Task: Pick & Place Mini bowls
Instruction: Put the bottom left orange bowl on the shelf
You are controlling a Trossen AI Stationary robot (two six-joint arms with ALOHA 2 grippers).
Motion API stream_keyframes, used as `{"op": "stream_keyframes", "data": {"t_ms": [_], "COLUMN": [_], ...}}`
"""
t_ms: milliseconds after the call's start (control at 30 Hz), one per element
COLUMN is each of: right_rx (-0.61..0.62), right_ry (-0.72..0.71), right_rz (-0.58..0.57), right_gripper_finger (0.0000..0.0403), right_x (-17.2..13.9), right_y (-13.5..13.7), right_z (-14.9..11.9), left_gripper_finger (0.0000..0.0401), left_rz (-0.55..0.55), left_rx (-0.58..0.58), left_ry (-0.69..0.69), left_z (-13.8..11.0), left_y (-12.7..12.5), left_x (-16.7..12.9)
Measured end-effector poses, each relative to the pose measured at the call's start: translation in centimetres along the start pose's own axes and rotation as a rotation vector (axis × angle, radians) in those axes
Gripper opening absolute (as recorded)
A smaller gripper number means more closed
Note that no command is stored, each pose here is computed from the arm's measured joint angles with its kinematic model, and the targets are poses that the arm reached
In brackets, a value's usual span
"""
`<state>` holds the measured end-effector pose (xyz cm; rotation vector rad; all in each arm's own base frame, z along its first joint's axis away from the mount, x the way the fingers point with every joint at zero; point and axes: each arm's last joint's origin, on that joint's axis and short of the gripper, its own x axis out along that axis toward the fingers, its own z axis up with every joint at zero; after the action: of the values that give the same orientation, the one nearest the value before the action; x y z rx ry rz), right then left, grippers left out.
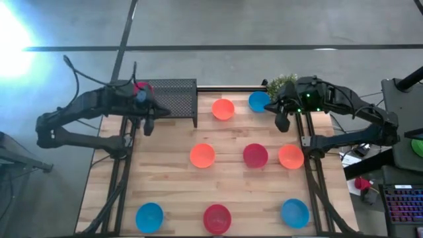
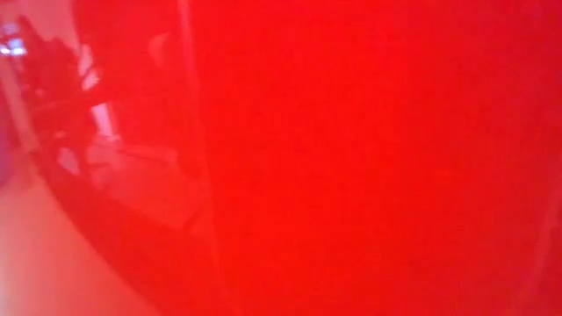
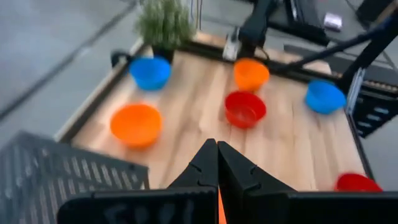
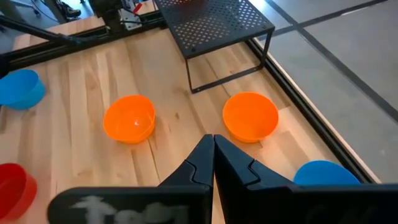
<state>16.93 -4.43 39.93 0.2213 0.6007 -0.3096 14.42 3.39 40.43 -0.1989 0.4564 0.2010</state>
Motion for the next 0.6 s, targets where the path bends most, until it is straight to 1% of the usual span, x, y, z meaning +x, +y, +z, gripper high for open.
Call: {"op": "stream_keyframes", "data": {"t_ms": [133, 233, 333, 467, 600], "right_rx": [0.001, 0.001, 0.003, 0.003, 0.015], "right_ry": [0.0, 0.0, 0.001, 0.006, 0.024], "right_rz": [0.0, 0.0, 0.0, -0.001, -0.002], "right_gripper_finger": [0.0008, 0.0008, 0.0008, 0.0008, 0.0008], "right_x": [-0.1, -0.1, -0.1, 0.0, 0.3], "right_y": [0.0, 0.0, 0.0, 0.0, 0.0], "right_z": [0.0, 0.0, 0.0, 0.0, -0.1], "left_gripper_finger": [0.0, 0.0, 0.0, 0.0, 0.0], "left_rz": [0.011, 0.008, 0.01, -0.055, -0.063], "left_rx": [-0.087, -0.116, -0.145, -0.193, -0.189], "left_ry": [0.2, 0.317, 0.378, 0.47, 0.508], "left_z": [-1.4, -2.2, -2.5, -2.8, -2.9], "left_y": [0.0, -0.1, -0.1, -0.3, -0.3], "left_x": [1.2, 2.0, 2.9, 4.4, 5.3]}}
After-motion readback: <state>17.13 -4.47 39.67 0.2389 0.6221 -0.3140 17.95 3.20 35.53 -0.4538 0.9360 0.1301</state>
